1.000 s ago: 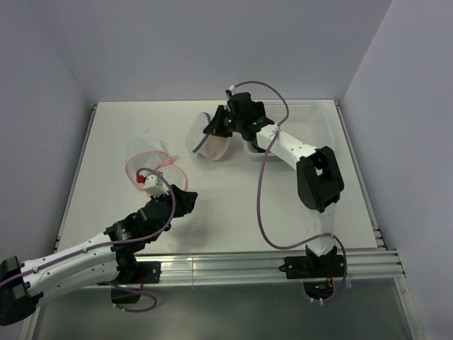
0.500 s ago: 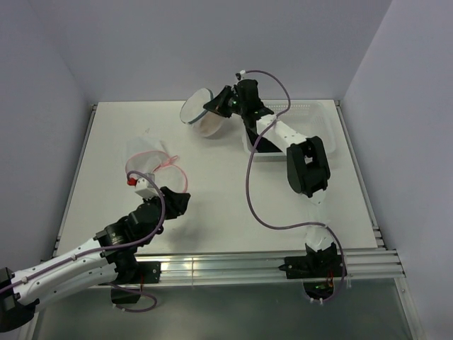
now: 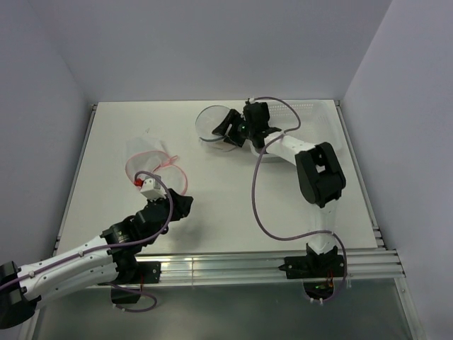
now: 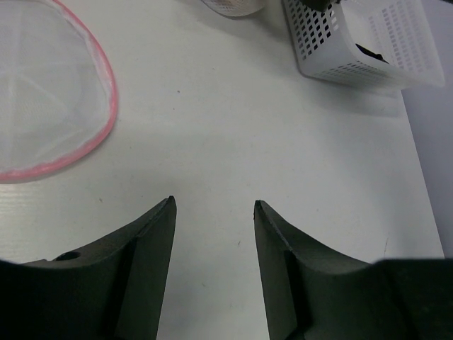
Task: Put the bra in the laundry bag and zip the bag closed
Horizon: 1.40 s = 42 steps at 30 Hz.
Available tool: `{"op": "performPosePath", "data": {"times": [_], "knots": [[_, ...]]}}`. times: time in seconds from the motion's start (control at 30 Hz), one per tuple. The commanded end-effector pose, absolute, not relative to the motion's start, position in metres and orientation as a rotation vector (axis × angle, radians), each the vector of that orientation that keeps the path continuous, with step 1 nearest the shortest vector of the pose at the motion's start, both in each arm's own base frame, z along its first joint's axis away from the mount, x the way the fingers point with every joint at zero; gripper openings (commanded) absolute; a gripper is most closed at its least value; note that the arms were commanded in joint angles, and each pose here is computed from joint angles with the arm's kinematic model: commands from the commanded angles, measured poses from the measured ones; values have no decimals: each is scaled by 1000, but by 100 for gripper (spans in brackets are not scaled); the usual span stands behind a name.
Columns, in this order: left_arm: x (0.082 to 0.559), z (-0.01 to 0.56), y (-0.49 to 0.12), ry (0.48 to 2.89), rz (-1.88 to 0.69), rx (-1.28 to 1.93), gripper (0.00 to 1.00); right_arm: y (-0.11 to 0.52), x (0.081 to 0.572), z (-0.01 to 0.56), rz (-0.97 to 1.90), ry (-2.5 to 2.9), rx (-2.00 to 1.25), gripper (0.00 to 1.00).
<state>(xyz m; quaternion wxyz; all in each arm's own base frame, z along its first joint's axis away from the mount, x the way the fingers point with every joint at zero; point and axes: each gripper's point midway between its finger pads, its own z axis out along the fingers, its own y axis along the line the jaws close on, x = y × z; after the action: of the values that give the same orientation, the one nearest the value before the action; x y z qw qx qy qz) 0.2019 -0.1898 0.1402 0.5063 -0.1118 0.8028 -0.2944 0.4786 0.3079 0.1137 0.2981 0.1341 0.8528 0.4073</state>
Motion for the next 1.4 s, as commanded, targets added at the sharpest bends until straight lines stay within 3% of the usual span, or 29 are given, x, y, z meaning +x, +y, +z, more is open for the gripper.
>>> {"op": "performPosePath", "data": {"times": [0.0,0.27,0.5,0.77,1.37], "knots": [[205,150,-197,1903,-755,-269,54,285,483,207,1037,2045,302,73],[206,150,-197,1901,-753,-270,54,255,478,243,960,1995,314,75],[205,152,-193,1896,-744,-270,55,198,503,225,635,2057,441,66],[204,158,-192,1891,-744,-261,55,157,534,206,417,2074,502,66],[205,165,-180,1878,-704,-258,56,166,589,140,545,2180,512,63]]}}
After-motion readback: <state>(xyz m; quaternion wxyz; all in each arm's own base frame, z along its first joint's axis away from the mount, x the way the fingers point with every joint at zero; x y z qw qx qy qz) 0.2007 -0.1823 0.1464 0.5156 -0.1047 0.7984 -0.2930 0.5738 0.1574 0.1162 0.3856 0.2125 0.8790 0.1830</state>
